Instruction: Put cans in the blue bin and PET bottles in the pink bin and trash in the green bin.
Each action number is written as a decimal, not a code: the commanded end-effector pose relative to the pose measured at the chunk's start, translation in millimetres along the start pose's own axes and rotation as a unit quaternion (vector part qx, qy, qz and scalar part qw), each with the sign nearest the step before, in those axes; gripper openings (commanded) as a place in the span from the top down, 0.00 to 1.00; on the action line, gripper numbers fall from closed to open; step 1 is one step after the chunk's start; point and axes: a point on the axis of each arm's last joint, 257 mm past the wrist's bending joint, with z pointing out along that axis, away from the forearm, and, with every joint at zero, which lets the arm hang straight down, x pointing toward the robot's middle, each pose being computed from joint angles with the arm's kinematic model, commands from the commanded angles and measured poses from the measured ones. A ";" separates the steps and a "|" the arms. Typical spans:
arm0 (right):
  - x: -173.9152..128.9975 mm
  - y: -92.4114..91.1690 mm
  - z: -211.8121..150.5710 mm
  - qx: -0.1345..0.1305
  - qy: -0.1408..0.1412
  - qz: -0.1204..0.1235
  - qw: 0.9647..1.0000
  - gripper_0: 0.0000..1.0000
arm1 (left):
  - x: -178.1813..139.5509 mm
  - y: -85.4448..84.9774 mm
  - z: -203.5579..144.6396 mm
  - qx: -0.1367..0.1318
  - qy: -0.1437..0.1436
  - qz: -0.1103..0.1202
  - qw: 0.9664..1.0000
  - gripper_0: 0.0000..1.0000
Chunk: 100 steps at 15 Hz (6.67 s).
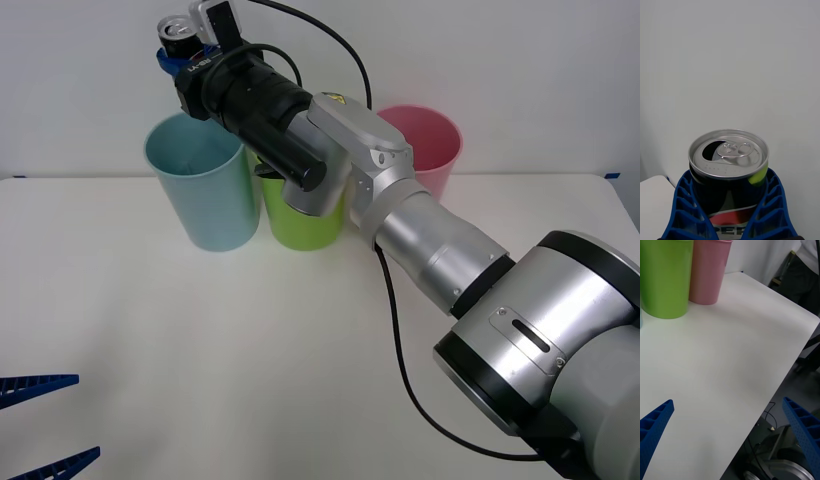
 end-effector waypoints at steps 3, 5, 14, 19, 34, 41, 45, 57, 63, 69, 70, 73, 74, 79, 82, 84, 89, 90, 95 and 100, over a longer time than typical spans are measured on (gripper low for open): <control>16.1 21.5 0.0 -0.021 0.017 -0.004 1.000 1.00 | 0.0 0.0 0.0 0.000 0.000 0.000 1.000 0.00; 20.2 28.3 -0.2 -0.027 0.021 -0.004 0.999 1.00 | 0.0 0.0 0.0 0.000 0.000 0.000 1.000 0.00; 28.0 25.6 -0.3 -0.017 0.033 -0.010 0.999 1.00 | 0.0 0.0 0.0 0.000 0.000 0.000 1.000 0.00; 32.9 27.7 -0.5 -0.016 0.039 -0.016 0.999 1.00 | 0.0 0.0 0.0 0.000 0.000 0.000 1.000 0.00; 26.3 29.7 -0.3 -0.025 0.029 -0.016 0.999 0.00 | 0.0 0.0 0.0 0.000 0.000 0.000 1.000 0.00; 24.8 27.3 -0.2 -0.023 0.028 -0.014 0.999 0.00 | 0.0 0.0 0.0 0.000 0.000 0.000 1.000 0.00; -17.4 61.9 -2.6 -0.071 -0.026 0.011 0.997 0.00 | 0.0 0.0 0.0 0.000 0.000 0.000 1.000 0.00; -17.3 9.1 -171.0 -0.154 -0.098 -0.010 0.983 0.00 | 0.0 0.0 0.0 0.000 0.000 0.000 1.000 0.00; 24.7 -2.9 -261.3 -0.164 -0.078 0.003 0.983 0.00 | 0.0 0.0 0.0 0.000 0.000 0.000 1.000 0.00; 87.9 -1.8 -335.2 -0.175 -0.033 0.000 0.984 0.00 | 0.0 0.0 0.0 0.000 0.000 0.000 1.000 0.00; 96.7 1.1 -346.8 -0.180 -0.025 0.000 0.983 0.00 | 0.0 0.0 0.0 0.000 0.000 0.000 1.000 0.00; 118.6 7.0 -381.2 -0.196 -0.002 -0.007 0.981 0.00 | 0.0 0.0 0.0 0.000 0.000 0.000 1.000 0.00; 124.1 7.6 -391.3 -0.200 0.005 -0.010 0.980 0.00 | 0.0 0.0 0.0 0.000 0.000 0.000 1.000 0.00; 163.1 10.8 -439.8 -0.233 0.046 -0.005 0.971 0.00 | 0.0 0.0 0.0 0.000 0.000 0.000 1.000 0.00; 179.7 3.7 -460.6 -0.244 0.066 -0.010 0.967 0.00 | 0.0 0.0 0.0 0.000 0.000 0.000 1.000 0.00; 187.6 0.5 -468.1 -0.245 0.075 -0.010 0.967 0.00 | 0.0 0.0 0.0 0.000 0.000 0.000 1.000 0.00; 197.8 -12.7 -475.2 -0.235 0.098 -0.024 0.967 0.00 | 0.0 0.0 0.0 0.000 0.000 0.000 1.000 0.00; 199.3 -12.7 -475.5 -0.235 0.101 -0.023 0.967 0.00 | 0.0 0.0 0.0 0.000 0.000 0.000 1.000 0.00; 206.8 -14.7 -479.8 -0.236 0.115 -0.020 0.965 0.00 | 0.0 0.0 0.0 0.000 0.000 0.000 1.000 0.00; 214.9 -11.8 -487.3 -0.242 0.123 0.000 0.963 0.00 | 0.0 0.0 0.0 0.000 0.000 0.000 1.000 0.00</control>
